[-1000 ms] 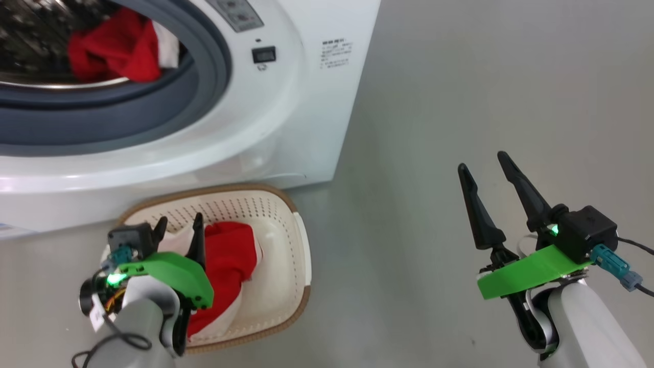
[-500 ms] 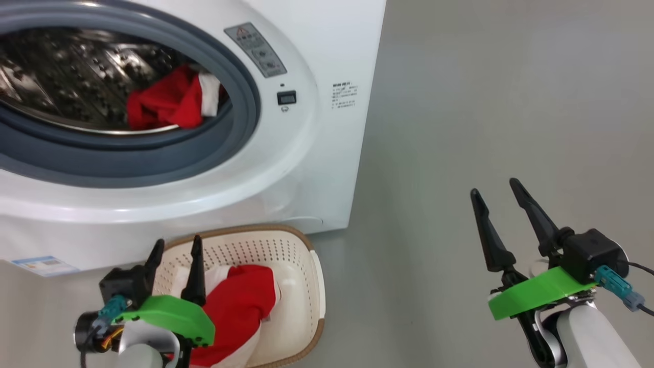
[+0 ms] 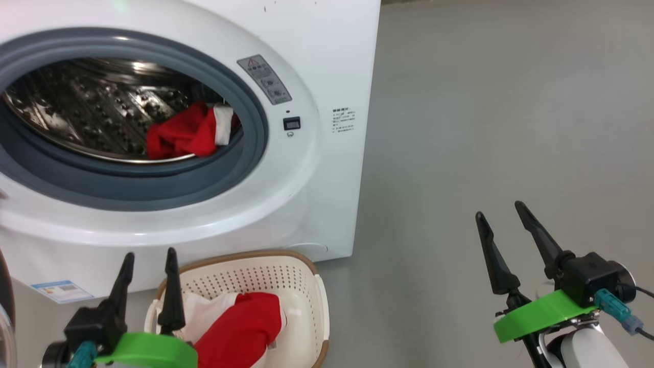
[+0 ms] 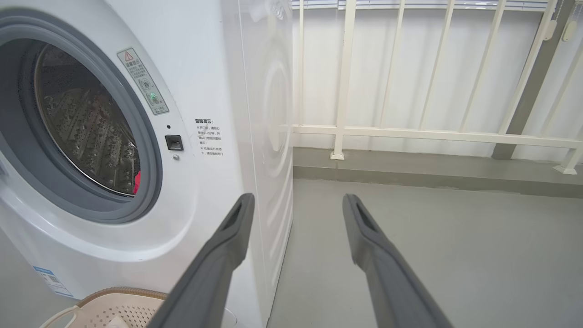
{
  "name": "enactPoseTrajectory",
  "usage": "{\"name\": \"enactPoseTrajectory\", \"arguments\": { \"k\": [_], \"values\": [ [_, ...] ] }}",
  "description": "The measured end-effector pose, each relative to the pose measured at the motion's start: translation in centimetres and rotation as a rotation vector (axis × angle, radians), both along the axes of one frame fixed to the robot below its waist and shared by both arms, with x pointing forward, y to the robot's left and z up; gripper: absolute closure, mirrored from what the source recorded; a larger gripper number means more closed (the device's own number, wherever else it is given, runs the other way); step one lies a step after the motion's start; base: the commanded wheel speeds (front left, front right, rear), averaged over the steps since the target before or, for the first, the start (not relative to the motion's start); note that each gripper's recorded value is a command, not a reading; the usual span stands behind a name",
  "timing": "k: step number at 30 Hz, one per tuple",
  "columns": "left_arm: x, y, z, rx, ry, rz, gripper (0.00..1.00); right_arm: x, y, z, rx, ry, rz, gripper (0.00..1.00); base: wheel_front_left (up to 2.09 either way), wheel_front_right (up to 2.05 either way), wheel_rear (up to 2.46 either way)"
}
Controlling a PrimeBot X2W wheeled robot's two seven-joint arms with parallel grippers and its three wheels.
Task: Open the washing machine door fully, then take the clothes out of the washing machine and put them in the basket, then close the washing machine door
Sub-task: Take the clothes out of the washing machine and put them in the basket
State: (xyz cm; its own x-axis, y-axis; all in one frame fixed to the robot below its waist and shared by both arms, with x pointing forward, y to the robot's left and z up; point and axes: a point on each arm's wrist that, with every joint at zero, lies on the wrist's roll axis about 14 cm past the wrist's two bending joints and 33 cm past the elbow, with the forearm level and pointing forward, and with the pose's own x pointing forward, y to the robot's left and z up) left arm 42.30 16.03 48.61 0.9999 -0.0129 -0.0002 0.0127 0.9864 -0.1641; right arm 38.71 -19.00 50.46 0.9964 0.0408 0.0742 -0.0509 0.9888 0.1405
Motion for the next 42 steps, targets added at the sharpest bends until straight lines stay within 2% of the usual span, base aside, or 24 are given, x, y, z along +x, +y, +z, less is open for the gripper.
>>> {"name": "enactPoseTrajectory", "arguments": {
  "k": [15,42],
  "values": [
    [-5.2,1.9,0.9,-0.011,-0.027,0.055,0.0,-3.4,-0.2,1.0,0.025,-0.034,-0.025,0.0,0.0,0.0,0.0],
    [-5.8,1.8,1.2,-0.006,-0.036,0.061,0.0,-3.6,0.0,1.2,0.021,-0.041,-0.022,0.0,0.0,0.0,0.0]
  ]
}}
